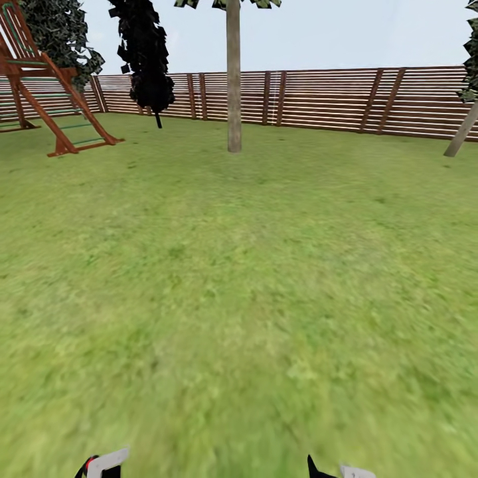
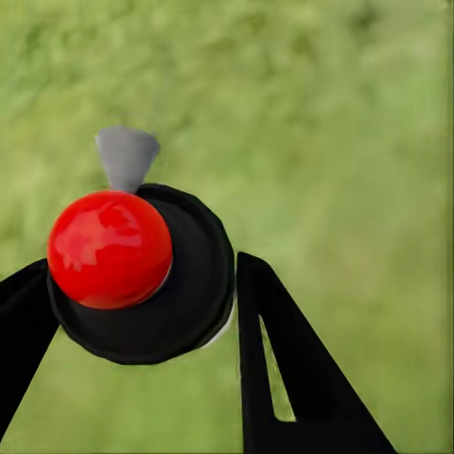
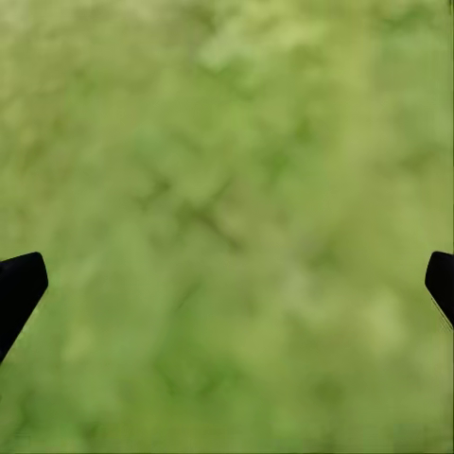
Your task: In the garden, pick up the pesticide atomizer on the floor and spray pesticide onto both trees until each tree trunk is fully covered.
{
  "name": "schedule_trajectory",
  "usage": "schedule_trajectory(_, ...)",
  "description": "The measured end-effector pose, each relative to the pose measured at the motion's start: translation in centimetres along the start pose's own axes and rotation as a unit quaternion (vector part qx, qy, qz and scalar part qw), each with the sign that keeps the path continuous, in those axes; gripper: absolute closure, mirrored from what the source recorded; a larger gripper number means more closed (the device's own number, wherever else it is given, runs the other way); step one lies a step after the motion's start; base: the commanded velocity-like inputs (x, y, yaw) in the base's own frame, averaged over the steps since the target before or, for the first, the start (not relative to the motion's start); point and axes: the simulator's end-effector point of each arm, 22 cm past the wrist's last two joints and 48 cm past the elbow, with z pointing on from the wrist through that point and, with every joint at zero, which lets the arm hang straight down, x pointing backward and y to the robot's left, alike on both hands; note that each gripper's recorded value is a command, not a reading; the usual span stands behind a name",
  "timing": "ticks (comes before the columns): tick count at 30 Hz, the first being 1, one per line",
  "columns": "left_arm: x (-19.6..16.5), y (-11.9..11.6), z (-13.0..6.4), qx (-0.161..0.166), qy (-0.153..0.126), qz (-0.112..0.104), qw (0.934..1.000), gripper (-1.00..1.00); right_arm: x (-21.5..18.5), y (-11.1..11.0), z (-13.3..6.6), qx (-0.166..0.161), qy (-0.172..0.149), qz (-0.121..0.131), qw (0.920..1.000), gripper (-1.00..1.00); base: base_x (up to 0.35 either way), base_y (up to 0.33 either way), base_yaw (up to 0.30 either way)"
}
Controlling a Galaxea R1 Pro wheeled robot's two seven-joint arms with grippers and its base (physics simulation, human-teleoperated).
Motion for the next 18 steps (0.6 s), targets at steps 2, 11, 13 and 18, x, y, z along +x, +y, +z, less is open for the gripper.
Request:
schedule_trajectory(2, 0.00, 0.00, 0.00, 0.000, 0.000, 0.000, 1.0000, 1.00, -0.01, -0.03, 0.00, 0.000, 0.000, 0.000, 1.0000, -1.00, 0.339, 0.000, 0.000)
schedule_trajectory(11, 0.02, 0.01, -0.01, 0.000, 0.000, 0.000, 1.0000, 1.00, 0.00, -0.01, 0.00, 0.000, 0.000, 0.000, 1.0000, -1.00, 0.339, 0.000, 0.000)
schedule_trajectory(13, 0.03, 0.02, 0.00, 0.000, 0.000, 0.000, 1.0000, 1.00, 0.00, -0.01, 0.00, 0.000, 0.000, 0.000, 1.0000, -1.00, 0.339, 0.000, 0.000)
schedule_trajectory(18, 0.02, 0.01, 0.00, 0.000, 0.000, 0.000, 1.0000, 1.00, 0.00, -0.02, 0.00, 0.000, 0.000, 0.000, 1.0000, -1.00, 0.339, 0.000, 0.000)
